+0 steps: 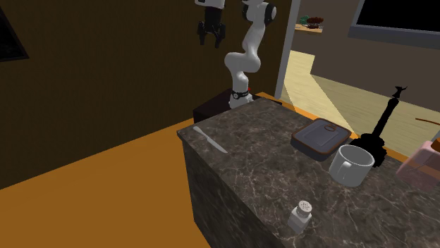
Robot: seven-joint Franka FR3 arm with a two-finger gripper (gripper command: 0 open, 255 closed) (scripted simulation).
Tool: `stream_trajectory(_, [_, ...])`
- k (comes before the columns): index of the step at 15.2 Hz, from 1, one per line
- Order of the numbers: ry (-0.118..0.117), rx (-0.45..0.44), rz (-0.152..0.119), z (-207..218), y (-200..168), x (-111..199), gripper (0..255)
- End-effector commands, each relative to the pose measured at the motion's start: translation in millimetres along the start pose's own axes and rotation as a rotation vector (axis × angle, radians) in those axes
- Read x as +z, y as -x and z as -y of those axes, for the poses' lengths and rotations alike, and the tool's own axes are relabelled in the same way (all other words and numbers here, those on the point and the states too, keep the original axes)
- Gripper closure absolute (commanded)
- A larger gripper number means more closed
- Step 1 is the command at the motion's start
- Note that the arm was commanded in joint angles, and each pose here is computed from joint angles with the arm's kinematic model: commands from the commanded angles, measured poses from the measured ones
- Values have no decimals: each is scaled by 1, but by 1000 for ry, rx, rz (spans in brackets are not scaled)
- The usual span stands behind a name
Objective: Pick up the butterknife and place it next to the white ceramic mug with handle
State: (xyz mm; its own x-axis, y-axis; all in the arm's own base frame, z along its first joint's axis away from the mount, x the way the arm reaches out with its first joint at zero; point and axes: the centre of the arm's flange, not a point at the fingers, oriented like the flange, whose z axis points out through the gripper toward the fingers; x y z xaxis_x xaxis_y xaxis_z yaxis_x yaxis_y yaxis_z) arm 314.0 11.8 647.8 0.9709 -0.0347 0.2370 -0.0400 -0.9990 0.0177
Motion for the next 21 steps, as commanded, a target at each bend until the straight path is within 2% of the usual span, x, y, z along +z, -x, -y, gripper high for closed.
stream_trajectory(1, [0, 0, 0, 0, 0, 0, 0])
stream_trajectory(11, [-42, -409, 52, 21, -93, 99, 0])
stream_trajectory(21, [-84, -818, 104, 80, -163, 200, 0])
